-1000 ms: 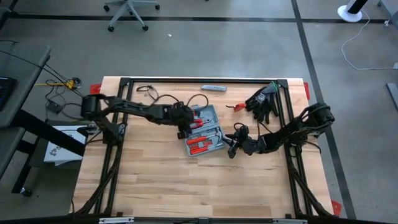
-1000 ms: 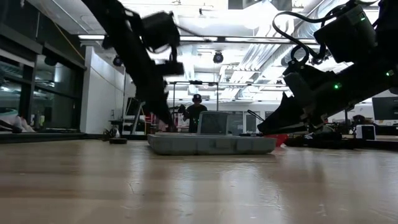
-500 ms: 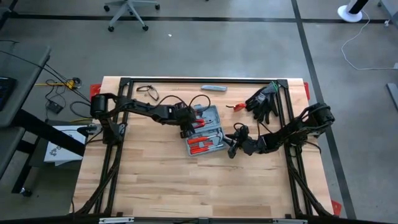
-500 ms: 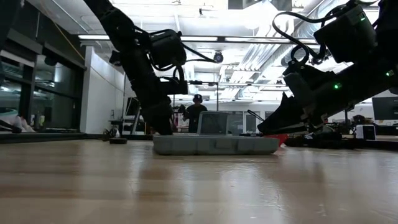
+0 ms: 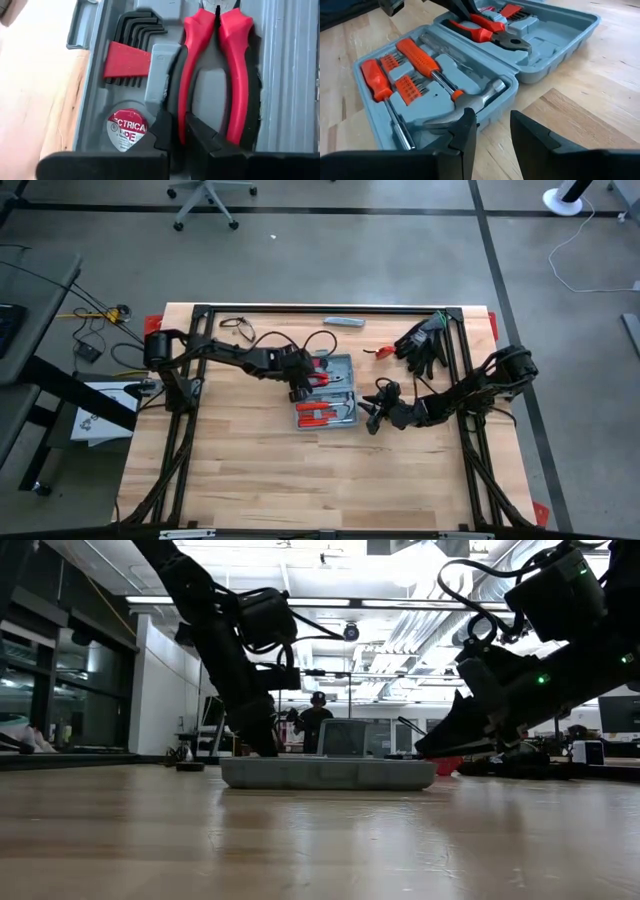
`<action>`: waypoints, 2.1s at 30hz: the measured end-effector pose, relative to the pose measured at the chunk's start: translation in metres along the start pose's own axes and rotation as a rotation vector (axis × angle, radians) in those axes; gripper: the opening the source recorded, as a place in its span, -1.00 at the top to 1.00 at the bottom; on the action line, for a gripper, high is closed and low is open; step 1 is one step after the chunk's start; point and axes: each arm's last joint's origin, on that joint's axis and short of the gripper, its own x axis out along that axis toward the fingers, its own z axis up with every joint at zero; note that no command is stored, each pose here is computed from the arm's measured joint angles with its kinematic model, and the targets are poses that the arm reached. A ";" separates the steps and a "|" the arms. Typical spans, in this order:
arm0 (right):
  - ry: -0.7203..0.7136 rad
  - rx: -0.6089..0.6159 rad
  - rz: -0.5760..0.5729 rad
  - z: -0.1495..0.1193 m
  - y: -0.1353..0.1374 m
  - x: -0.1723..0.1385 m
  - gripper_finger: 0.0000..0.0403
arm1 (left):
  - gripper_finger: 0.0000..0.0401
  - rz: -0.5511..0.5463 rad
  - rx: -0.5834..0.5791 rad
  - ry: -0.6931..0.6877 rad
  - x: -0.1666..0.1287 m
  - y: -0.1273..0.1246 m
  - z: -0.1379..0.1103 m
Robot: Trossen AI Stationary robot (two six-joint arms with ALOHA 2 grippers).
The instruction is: Prefit tool cases
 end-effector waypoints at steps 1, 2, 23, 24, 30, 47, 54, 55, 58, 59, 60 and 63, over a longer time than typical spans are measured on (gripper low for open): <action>0.004 0.006 -0.003 0.000 0.000 0.000 0.44 | 0.93 0.005 0.002 -0.008 -0.003 0.000 0.001; 0.008 0.008 -0.006 -0.001 -0.001 0.000 0.44 | 0.96 0.005 0.003 -0.016 -0.005 0.000 0.001; -0.003 0.016 -0.010 0.000 -0.001 0.000 0.44 | 1.00 -0.083 0.049 -0.234 -0.030 -0.005 0.023; -0.003 0.016 -0.010 0.000 -0.001 0.000 0.44 | 1.00 -0.081 0.047 -0.227 -0.030 -0.004 0.022; -0.004 0.017 -0.009 0.000 -0.001 0.000 0.44 | 0.84 -0.120 0.071 -0.178 -0.029 -0.009 0.018; -0.003 0.016 -0.010 0.000 -0.001 0.000 0.44 | 0.19 -0.050 0.135 -0.007 -0.026 -0.009 0.002; -0.002 0.015 -0.010 0.000 -0.001 0.000 0.44 | 0.20 -0.016 0.143 0.005 -0.012 -0.011 0.001; -0.002 0.015 -0.010 0.000 -0.001 0.000 0.44 | 0.21 -0.012 0.143 0.003 -0.009 -0.012 0.002; -0.002 0.015 -0.009 0.000 -0.001 0.000 0.44 | 0.23 -0.020 0.139 -0.012 -0.002 -0.013 0.002; -0.002 0.015 -0.009 0.000 -0.001 0.000 0.44 | 0.24 -0.028 0.137 -0.024 -0.002 -0.013 0.003; -0.002 0.015 -0.009 0.000 -0.001 0.000 0.44 | 0.24 -0.033 0.136 -0.029 -0.002 -0.014 0.004; -0.002 0.015 -0.009 0.000 -0.001 0.000 0.44 | 0.26 -0.044 0.134 -0.044 -0.002 -0.014 0.005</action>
